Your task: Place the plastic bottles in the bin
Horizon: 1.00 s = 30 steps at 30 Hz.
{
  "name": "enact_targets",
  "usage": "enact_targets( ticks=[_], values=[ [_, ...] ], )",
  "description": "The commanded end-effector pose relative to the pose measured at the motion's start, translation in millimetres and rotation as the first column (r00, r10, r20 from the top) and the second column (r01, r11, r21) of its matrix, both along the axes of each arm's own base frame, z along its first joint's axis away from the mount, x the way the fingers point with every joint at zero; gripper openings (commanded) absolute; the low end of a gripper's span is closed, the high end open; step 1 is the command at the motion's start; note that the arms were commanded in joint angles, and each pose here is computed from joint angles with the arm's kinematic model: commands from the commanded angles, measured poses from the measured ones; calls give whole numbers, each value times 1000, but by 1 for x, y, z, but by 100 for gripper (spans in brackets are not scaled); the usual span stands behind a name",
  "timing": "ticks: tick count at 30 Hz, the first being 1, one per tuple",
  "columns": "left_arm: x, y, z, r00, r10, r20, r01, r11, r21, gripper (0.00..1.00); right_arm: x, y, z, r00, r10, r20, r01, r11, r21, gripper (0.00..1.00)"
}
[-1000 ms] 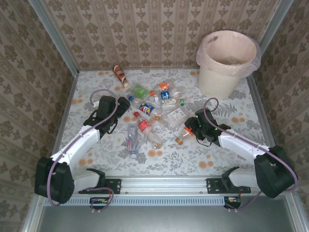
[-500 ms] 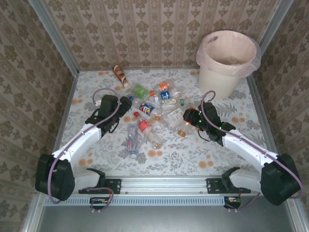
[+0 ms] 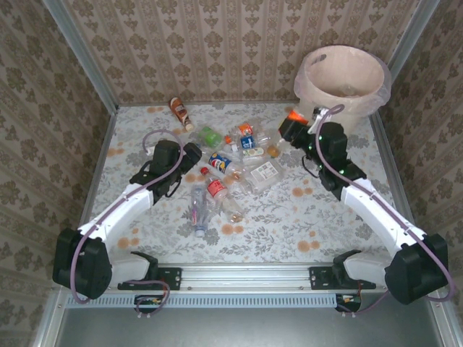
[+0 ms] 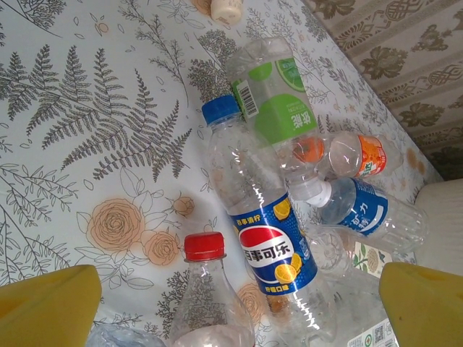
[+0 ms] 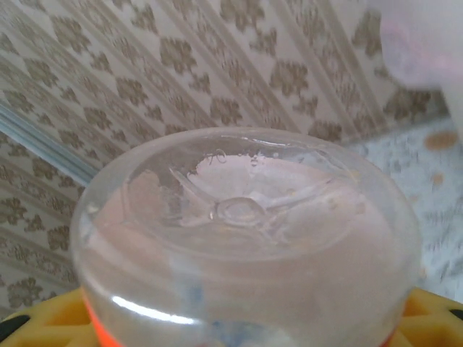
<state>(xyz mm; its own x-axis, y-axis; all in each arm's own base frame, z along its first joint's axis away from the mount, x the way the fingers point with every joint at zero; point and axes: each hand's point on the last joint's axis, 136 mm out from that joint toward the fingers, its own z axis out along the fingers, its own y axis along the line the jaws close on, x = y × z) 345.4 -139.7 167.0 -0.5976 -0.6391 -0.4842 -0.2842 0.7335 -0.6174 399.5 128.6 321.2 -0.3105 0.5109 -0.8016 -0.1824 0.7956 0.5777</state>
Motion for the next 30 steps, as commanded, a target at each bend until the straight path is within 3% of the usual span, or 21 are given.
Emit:
enact_targets(
  ticks=[1,7,15,21,30],
  values=[
    [1,-1,15,999,-11,37,11,1000,11,100,10,-14,53,988,4,151,1,999,-34,42],
    [1,1,14,999,-5,34,4,1000,13,100,31,-48,107,968,-47,246,71,993,-91,42],
    [-5,7,12,999,14,37,-15,1000,8,100,57,-98,143,938,-189,292,243,956,-162,43],
    [-9,14,13,999,31,42,-32,999,14,100,87,-147,142,912,-308,272,374,896,-239,43],
    [-12,20,11,998,52,43,-53,999,9,100,100,-210,117,873,-446,199,487,761,-430,45]
  ],
)
